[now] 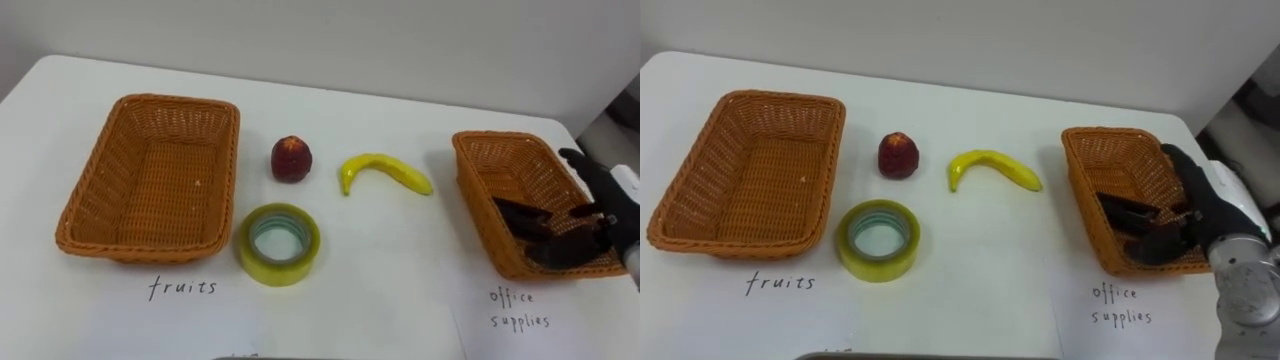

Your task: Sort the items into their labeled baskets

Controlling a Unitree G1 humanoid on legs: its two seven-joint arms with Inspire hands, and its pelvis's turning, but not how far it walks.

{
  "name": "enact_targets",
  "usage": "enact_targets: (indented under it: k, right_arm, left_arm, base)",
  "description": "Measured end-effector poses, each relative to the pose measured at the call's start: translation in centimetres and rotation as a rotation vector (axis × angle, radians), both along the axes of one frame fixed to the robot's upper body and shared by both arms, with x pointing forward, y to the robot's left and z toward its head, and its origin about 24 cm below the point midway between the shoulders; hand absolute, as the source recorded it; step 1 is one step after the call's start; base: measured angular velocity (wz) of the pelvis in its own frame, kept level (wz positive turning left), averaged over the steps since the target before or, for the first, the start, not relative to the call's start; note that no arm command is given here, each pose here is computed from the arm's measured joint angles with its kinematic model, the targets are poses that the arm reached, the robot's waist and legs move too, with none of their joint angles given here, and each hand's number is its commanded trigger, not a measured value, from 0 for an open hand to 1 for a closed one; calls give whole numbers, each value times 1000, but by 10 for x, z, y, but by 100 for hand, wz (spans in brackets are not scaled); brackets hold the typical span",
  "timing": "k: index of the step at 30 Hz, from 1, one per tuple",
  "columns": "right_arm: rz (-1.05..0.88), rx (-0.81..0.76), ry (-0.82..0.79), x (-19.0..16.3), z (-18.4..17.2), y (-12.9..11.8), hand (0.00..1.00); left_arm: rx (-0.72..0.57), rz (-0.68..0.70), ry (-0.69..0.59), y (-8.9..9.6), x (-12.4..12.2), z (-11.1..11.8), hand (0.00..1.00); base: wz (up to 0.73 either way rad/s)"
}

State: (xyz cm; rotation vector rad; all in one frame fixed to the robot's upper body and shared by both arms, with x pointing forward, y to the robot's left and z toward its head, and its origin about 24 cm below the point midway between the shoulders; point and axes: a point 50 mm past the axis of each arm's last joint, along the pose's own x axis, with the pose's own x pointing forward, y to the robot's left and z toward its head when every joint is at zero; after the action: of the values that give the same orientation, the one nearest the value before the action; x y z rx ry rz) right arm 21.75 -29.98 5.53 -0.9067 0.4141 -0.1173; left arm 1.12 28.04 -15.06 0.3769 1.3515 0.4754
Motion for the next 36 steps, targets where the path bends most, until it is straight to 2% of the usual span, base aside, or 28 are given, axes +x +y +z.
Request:
enact_targets:
  k: [24, 36]
  right_arm:
    - [65, 47, 73, 2, -3, 5, 0]
    - [101, 71, 56, 10, 3, 10, 0]
  left_arm:
    - [0, -6, -19, 0, 8, 0, 0]
    - [-1, -4, -6, 1, 6, 0, 0]
  base:
    - [0]
    - [2]
